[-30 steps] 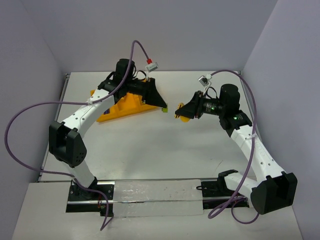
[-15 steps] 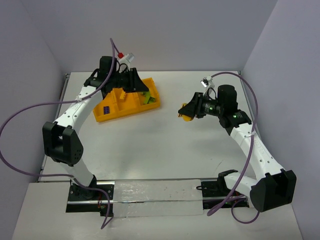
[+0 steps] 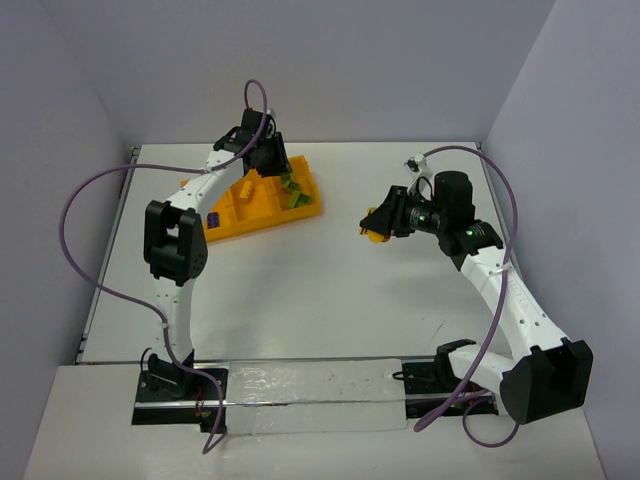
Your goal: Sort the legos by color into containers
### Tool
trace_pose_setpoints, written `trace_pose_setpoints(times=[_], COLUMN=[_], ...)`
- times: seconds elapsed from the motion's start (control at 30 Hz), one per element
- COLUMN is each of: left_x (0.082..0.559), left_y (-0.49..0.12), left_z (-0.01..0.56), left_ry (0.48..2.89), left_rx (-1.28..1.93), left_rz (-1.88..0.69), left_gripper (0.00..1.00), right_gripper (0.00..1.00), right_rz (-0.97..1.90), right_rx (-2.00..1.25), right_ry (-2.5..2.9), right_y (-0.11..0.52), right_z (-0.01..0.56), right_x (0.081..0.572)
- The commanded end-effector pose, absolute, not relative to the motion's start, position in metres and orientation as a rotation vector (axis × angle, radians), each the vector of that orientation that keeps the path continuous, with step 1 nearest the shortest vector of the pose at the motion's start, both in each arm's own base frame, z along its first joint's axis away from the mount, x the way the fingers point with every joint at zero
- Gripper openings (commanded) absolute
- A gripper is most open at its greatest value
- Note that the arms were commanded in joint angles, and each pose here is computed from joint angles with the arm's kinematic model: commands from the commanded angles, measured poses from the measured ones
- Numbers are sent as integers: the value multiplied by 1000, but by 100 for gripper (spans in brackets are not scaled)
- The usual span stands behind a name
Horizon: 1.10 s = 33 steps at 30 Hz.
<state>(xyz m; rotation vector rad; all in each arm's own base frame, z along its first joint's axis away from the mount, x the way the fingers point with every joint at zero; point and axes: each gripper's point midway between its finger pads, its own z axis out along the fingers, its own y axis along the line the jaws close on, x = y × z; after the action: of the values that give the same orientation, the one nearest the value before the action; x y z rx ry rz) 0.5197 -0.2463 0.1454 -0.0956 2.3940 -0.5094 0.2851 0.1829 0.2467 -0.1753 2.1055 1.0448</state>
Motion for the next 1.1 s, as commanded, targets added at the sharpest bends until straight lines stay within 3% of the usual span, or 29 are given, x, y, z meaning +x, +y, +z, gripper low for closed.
trace_pose_setpoints(times=[0.0, 0.13, 0.23, 0.43, 0.63, 0.8, 0.93, 1.07], left_x=[531, 532, 528, 501, 429, 369, 316, 292], left_y=[-247, -245, -249, -265, -300, -317, -328, -329], left_z=[156, 156, 166, 222, 286, 287, 295, 305], left_ry=[2365, 2360, 2343, 2265, 2120, 2070, 2008, 1972], left_rx=[-126, -129, -96, 15, 305, 533, 731, 781], left_rz=[-454, -416, -421, -496, -868, -1044, -1319, -1427], left_gripper=[8, 63, 78, 80, 77, 75, 75, 75], right_gripper=[11, 11, 11, 11, 11, 11, 14, 15], right_rz=[1013, 1015, 1025, 1020, 986, 1038, 1241, 1284], right_rx=[-203, -206, -206, -176, -56, -61, -259, -246], right_ry=[2049, 2052, 2055, 2075, 2150, 2171, 2108, 2099], right_y=[180, 181, 183, 181, 176, 183, 207, 210], right_z=[267, 266, 266, 264, 253, 256, 269, 271], right_x=[291, 293, 293, 294, 304, 306, 286, 284])
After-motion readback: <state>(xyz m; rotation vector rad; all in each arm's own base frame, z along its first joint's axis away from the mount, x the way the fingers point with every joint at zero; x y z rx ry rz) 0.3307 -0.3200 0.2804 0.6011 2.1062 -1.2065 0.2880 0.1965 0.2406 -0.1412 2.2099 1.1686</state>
